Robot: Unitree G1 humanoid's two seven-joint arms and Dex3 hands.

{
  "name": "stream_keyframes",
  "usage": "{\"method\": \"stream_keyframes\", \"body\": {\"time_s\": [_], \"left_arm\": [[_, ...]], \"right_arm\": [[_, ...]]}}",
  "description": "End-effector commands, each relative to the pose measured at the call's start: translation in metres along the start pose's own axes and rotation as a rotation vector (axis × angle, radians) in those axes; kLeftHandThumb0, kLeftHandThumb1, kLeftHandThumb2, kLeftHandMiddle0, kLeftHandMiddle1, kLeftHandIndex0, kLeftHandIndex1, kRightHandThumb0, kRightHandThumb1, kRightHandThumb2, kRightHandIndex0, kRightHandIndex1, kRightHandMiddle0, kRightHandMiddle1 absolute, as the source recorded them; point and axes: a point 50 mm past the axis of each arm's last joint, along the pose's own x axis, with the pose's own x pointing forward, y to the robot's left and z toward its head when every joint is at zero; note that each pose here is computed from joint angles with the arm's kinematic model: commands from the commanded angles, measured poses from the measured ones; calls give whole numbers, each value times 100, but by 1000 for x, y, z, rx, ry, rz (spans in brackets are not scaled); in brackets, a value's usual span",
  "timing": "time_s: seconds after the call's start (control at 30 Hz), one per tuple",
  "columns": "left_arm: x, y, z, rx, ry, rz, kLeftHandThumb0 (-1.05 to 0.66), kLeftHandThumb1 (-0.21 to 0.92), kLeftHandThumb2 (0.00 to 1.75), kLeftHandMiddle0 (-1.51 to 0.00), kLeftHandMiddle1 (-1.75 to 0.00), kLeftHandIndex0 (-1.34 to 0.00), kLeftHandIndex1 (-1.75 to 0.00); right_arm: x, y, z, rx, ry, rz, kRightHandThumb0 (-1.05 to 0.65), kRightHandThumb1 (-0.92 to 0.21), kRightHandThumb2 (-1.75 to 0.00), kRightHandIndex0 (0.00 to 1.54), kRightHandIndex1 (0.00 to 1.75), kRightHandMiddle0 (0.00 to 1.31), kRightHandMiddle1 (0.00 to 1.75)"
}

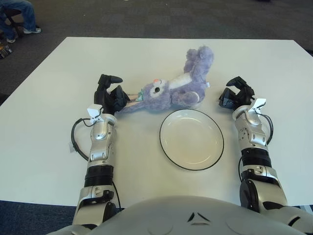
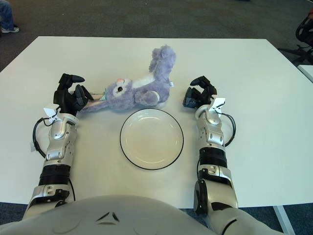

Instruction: Put the doll into the plate.

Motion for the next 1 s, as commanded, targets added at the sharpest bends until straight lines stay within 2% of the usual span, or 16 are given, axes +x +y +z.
{"method": "stream_keyframes", "body": {"time_s": [0.0, 0.07, 0.2, 0.33, 0.4, 0.5, 0.6, 0.67, 0.77, 0.97], "left_arm": [[-9, 4, -10, 65, 13, -34, -72, 92, 70, -44, -92, -1, -77], [-10, 4, -10, 98, -2, -48, -74, 92, 70, -38, -78, 0, -63], [-10, 5, -9, 151, -25, -73, -74, 92, 66, -27, -60, 0, -43], [-10, 5, -8, 195, -53, -86, -76, 92, 53, -20, -43, 0, -25], [-9, 5, -7, 222, -71, -90, -75, 89, 47, -18, -39, 0, -21], [-9, 4, -5, 259, -90, -95, -70, 78, 47, -18, -27, 0, -17], [-9, 5, -2, 319, -106, -110, -59, 57, 67, -18, -17, 0, -11], [-10, 6, -1, 341, -112, -115, -45, 37, 89, -18, -10, 0, -6], [-12, 6, 1, 370, -120, -122, -26, 23, 105, -16, -5, 0, -2], [-13, 6, 7, 440, -157, -124, 1, 12, 119, -11, -1, 0, 0]], "right_arm": [[-4, -5, -11, -1, 60, -17, -1, 6, -174, 88, 175, 67, 175], [-4, -5, -11, -3, 60, -19, -1, 6, -175, 88, 175, 67, 175], [-4, -5, -11, -7, 60, -20, -1, 6, -175, 88, 175, 67, 175], [-4, -5, -11, -9, 60, -20, -1, 6, -174, 88, 175, 67, 175], [-4, -5, -11, -9, 60, -20, -1, 5, -174, 88, 175, 67, 175], [-4, -5, -11, -10, 60, -19, -1, 5, -173, 87, 175, 66, 175], [-4, -5, -11, -11, 59, -17, -1, 3, -172, 86, 175, 65, 175], [-4, -5, -11, -11, 58, -15, -1, 2, -171, 86, 175, 64, 175], [-4, -5, -11, -11, 58, -14, -1, 2, -170, 85, 175, 64, 175], [-5, -5, -10, -12, 59, -16, -1, 4, -173, 87, 175, 66, 175]]}}
